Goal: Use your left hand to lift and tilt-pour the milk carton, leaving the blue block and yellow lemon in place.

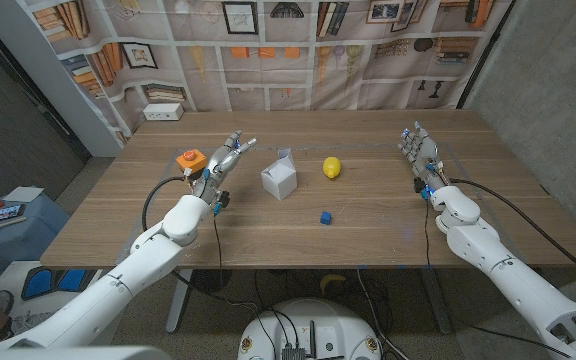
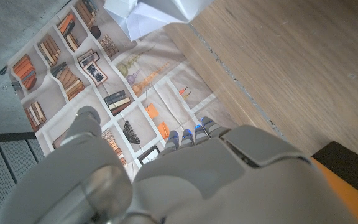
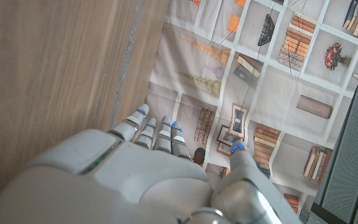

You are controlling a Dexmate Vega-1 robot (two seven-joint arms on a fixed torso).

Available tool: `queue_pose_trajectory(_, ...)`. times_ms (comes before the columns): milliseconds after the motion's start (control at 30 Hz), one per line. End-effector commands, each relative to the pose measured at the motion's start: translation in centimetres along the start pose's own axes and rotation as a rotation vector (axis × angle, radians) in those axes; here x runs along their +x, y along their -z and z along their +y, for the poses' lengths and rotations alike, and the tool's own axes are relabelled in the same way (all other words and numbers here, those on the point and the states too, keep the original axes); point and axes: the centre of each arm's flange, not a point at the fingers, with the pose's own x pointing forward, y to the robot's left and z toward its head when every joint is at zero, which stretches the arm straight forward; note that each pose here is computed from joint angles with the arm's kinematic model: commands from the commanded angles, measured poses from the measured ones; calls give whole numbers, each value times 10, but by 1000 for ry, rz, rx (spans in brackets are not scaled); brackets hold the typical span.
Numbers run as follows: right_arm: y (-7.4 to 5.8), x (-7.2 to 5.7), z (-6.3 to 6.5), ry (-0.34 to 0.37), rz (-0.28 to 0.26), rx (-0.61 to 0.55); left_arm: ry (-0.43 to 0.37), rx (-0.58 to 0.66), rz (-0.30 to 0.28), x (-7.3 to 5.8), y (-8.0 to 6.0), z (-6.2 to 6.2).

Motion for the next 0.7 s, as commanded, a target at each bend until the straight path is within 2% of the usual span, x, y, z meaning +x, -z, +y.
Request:
queue_pose_trajectory(33, -5, 8, 10, -29, 5, -9, -47, -76, -13, 6, 25, 9)
queue_pose_trajectory(233, -8, 12, 17, -20, -6, -29, -72, -111, -12, 13, 31, 2)
queue_pose_trajectory(433, -10, 5, 22, 1, -22, -27, -116, -154, -20, 17, 32, -6)
queue_pose_trajectory(700, -3, -3, 31, 14, -35, -5, -160, -203, -41, 20, 35, -12)
